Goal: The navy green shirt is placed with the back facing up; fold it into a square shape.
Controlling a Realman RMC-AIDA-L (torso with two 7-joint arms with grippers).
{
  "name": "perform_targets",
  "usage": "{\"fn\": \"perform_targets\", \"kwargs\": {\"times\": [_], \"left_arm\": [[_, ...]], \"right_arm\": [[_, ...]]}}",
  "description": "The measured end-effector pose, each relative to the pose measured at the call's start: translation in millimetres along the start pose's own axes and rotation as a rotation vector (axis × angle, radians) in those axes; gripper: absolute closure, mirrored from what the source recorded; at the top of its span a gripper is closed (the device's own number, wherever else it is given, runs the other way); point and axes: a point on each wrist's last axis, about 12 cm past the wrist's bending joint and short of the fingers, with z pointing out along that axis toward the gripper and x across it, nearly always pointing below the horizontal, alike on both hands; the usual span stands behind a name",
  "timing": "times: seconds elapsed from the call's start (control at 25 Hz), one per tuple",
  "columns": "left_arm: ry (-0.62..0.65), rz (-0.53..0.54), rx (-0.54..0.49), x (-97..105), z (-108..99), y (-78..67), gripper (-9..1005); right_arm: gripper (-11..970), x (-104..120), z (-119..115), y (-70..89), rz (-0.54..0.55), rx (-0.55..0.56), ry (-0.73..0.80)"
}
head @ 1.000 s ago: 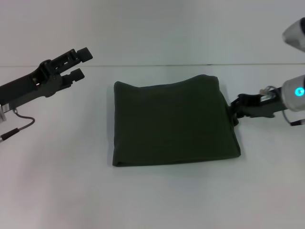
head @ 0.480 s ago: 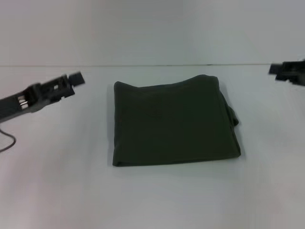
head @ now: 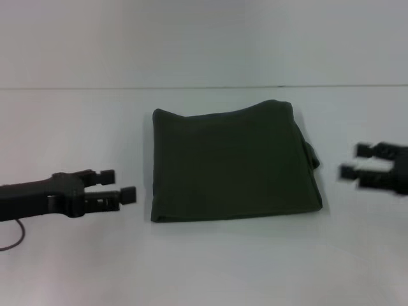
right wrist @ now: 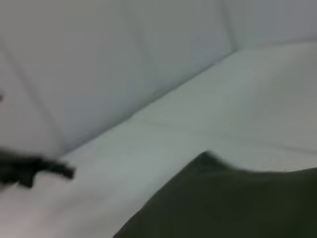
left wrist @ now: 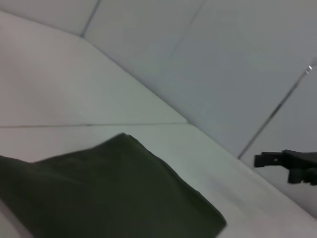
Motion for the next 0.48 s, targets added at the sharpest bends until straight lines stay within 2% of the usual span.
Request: {"fn": "perform_targets", "kwargs": {"times": [0.12, 0.28, 0.48], "left_arm": [[0.052, 0.037, 0.038, -2.5, 9.7, -5.0, 32], [0.109, 0.134, 0.075, -9.8, 29.2, -8.7, 33], [0.149, 0.204, 0.073, -19.1, 53.3, -9.4, 33]], "right_arm": [[108, -0.2, 25.4, 12.5, -0.09, -0.061, 0.059], [95, -1.5, 47.4, 22.2, -0.167, -0.114, 0.095], [81, -0.7, 60.8, 29.3, -0.179, -0.171, 0.135]]}}
